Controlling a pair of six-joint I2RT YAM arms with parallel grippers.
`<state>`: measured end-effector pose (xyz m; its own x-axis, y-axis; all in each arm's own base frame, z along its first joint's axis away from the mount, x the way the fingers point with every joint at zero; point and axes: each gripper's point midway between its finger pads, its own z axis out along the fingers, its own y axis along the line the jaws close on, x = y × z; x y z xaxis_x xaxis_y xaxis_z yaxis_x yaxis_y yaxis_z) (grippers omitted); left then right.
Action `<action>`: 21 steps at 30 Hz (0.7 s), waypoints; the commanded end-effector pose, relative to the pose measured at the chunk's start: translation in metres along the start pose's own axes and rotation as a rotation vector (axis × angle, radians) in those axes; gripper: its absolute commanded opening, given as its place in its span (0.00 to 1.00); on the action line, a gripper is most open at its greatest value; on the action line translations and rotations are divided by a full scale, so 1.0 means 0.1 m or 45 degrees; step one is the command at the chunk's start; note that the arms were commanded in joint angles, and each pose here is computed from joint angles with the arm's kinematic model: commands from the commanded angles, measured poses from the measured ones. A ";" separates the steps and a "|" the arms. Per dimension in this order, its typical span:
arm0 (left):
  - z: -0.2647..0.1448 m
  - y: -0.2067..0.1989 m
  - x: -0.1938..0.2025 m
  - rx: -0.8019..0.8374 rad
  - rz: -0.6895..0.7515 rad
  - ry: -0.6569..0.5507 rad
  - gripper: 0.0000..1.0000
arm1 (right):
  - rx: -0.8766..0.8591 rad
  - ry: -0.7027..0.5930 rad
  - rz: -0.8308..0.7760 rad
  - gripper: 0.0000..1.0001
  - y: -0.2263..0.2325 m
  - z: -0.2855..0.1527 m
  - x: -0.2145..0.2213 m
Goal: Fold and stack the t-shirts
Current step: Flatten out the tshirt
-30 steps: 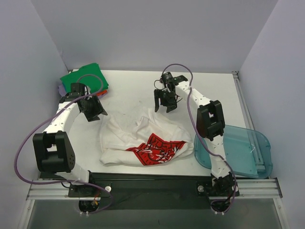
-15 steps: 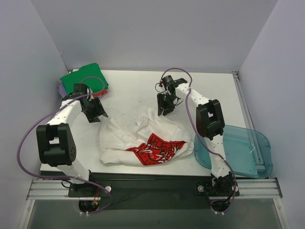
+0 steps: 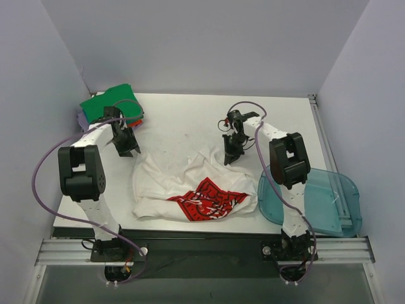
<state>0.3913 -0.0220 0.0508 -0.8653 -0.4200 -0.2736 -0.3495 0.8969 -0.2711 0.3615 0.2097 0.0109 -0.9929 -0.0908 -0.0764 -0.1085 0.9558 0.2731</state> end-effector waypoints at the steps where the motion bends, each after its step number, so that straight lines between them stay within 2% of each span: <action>1: 0.01 -0.03 -0.41 -0.012 0.069 -0.138 0.51 | 0.052 -0.024 0.000 0.00 -0.09 -0.29 0.11; 11: 0.24 -0.12 -0.46 -0.036 0.128 -0.082 0.45 | 0.079 -0.016 0.029 0.00 -0.14 -0.31 0.19; 13: 0.28 -0.11 -0.44 -0.053 0.137 -0.072 0.40 | 0.080 -0.016 0.047 0.00 -0.15 -0.31 0.20; 21: 0.40 -0.03 -0.32 -0.128 0.168 -0.013 0.39 | 0.078 -0.019 0.070 0.00 -0.15 -0.32 0.19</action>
<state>0.4283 -0.0228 0.0214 -0.8985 -0.3281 -0.2918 -0.2845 0.9412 -0.1821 0.3471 0.1913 0.0129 -0.9971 -0.0504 -0.0563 -0.0621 0.9709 0.2313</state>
